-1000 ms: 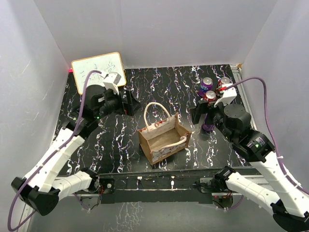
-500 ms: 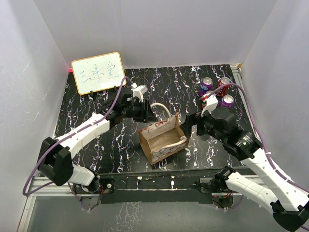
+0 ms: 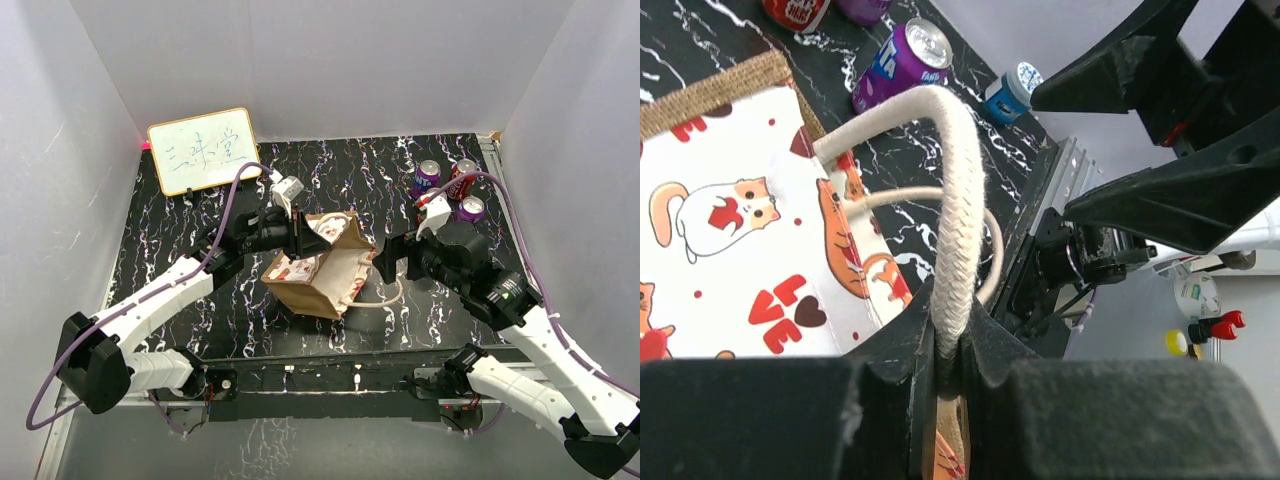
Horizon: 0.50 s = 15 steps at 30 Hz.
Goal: Take the beverage out of the canvas bag
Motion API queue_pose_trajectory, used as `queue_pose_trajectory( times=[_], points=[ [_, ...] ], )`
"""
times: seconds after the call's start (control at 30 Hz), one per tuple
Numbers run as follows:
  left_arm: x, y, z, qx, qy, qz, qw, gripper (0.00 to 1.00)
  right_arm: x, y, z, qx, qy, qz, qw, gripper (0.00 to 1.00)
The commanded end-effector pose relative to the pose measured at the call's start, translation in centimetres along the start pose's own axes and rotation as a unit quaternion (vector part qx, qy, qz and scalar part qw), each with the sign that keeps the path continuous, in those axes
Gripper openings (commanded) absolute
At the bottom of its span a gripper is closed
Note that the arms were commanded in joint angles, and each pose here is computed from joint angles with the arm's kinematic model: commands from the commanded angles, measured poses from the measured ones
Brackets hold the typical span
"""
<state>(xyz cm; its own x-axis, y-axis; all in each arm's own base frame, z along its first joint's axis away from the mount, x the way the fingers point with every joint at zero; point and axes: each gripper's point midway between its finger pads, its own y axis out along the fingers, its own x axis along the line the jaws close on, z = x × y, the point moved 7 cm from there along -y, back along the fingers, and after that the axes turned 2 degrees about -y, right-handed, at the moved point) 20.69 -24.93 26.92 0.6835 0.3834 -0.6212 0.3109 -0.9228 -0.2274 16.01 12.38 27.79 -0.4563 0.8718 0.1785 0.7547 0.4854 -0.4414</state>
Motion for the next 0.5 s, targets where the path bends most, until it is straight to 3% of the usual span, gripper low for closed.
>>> queue_pose_trajectory(
  times=[0.0, 0.17, 0.37, 0.47],
  points=[
    [0.2, 0.2, 0.3, 0.000, -0.006, -0.001, 1.000, 0.00, 0.4, 0.0, -2.0, -0.041, -0.006, -0.008, 0.999, 1.00],
    [0.3, 1.0, 0.0, -0.019, -0.044, 0.004, 0.999, 0.00, 0.3, 0.1, -1.9, -0.039, -0.007, -0.007, 0.999, 1.00],
    [-2.8, 2.2, -3.1, -0.057, -0.097, 0.132, 0.985, 0.00, 0.4, 0.1, -2.0, -0.042, -0.004, -0.008, 0.999, 1.00],
    [-3.1, 2.3, -3.6, -0.078, -0.118, 0.138, 0.980, 0.00, 0.5, -0.1, -2.3, -0.046, -0.002, -0.010, 0.999, 1.00]
  ],
)
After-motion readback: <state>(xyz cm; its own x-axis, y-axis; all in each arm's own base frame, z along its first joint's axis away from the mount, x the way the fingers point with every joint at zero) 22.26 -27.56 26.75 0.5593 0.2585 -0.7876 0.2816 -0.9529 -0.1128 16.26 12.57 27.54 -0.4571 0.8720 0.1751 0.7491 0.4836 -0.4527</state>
